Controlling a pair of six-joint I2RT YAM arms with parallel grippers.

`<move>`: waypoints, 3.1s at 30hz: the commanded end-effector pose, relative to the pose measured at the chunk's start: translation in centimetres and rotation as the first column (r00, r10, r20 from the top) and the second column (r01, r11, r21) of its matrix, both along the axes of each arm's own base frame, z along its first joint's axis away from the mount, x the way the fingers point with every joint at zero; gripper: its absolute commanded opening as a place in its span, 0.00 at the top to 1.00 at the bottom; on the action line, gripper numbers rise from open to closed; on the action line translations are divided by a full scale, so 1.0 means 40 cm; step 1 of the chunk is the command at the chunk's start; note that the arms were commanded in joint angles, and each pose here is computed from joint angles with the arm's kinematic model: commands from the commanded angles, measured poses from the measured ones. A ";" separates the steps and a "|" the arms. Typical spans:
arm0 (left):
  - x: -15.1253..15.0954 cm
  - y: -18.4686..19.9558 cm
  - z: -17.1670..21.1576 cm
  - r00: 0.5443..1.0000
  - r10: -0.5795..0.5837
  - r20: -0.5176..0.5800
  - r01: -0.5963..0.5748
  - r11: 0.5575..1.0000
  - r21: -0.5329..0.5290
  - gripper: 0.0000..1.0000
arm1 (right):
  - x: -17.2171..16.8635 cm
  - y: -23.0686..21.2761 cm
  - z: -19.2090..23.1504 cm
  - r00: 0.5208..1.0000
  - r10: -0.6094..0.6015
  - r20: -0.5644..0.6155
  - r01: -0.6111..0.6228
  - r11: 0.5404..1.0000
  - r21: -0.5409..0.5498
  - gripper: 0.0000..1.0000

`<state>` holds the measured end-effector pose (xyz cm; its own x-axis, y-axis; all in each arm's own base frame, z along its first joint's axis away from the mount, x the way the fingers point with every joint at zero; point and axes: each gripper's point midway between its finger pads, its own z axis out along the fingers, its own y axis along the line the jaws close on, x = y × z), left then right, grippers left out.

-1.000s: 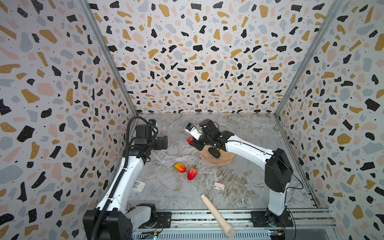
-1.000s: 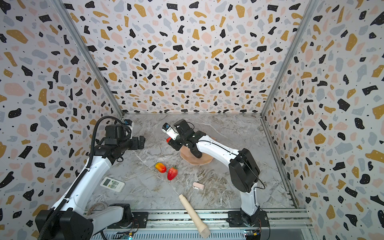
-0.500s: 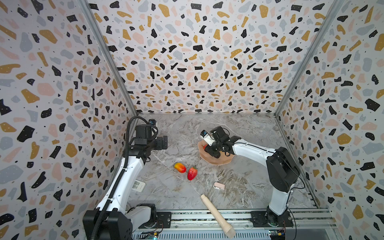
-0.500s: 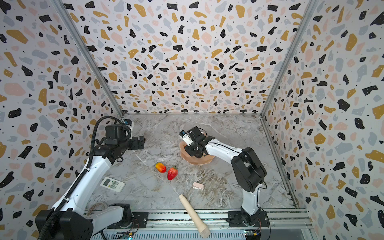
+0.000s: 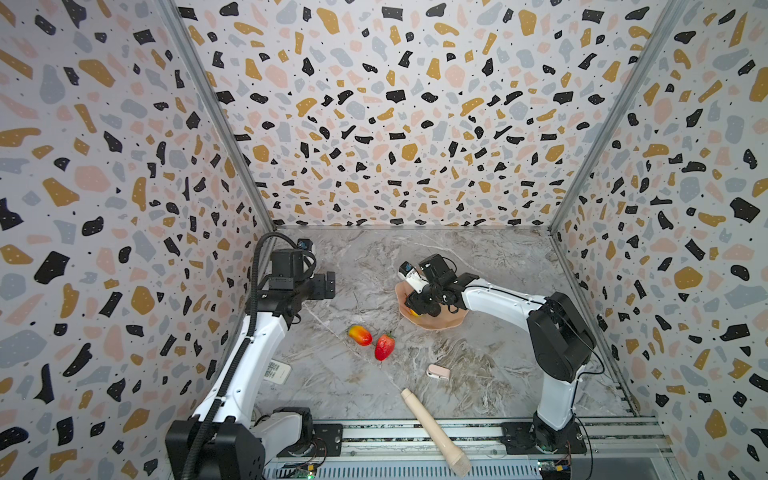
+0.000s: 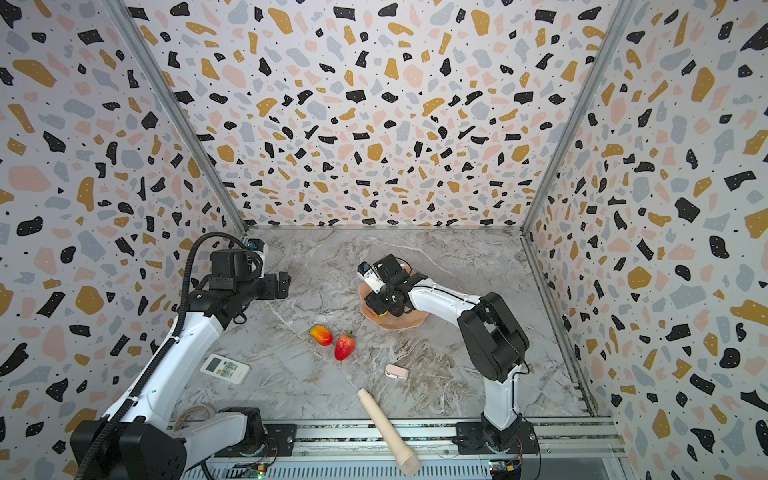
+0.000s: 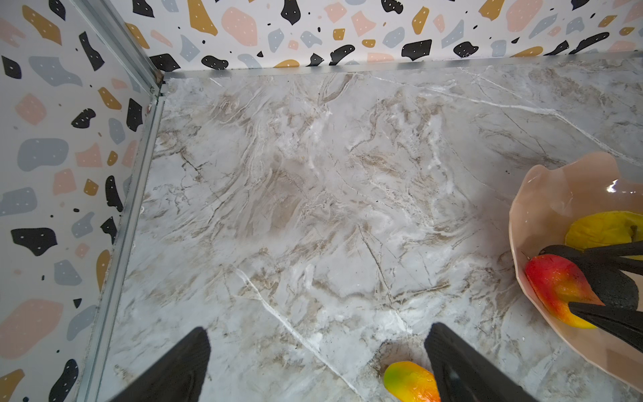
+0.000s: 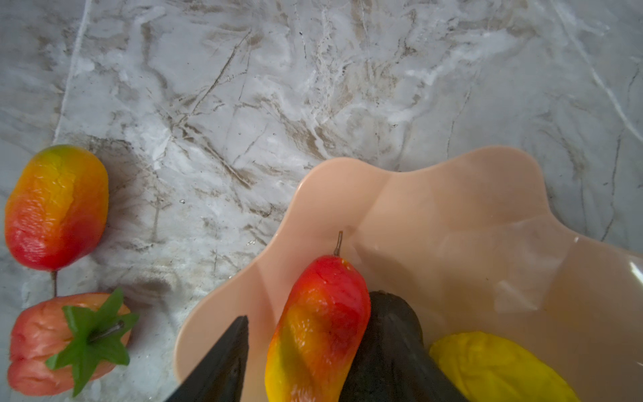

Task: Place and organize the fake fruits in the fruit bowl
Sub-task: 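Place the red mango in the bowl beside the avocado and release, then reach the right gripper back and grasp the yellow-orange mango, then lower the yellow-orange mango into the bowl and open the right gripper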

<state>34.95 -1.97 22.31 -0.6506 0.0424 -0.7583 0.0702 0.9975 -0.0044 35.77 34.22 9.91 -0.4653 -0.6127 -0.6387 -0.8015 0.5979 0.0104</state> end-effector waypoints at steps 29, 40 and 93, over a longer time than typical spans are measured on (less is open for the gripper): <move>-0.002 0.006 0.018 0.999 0.006 0.039 -0.006 1.000 0.000 0.00 | -0.269 0.410 0.039 0.912 0.409 -0.039 -0.389 0.890 0.239 0.03; -0.003 0.008 0.022 0.999 0.008 0.046 -0.008 1.000 0.001 0.00 | -0.267 0.420 -0.040 0.923 0.377 -0.080 -0.359 0.917 0.175 0.37; -0.001 0.004 0.021 0.999 0.001 0.043 -0.001 1.000 -0.002 0.00 | 0.049 -0.148 0.221 0.993 -0.062 0.097 0.056 0.996 0.072 0.98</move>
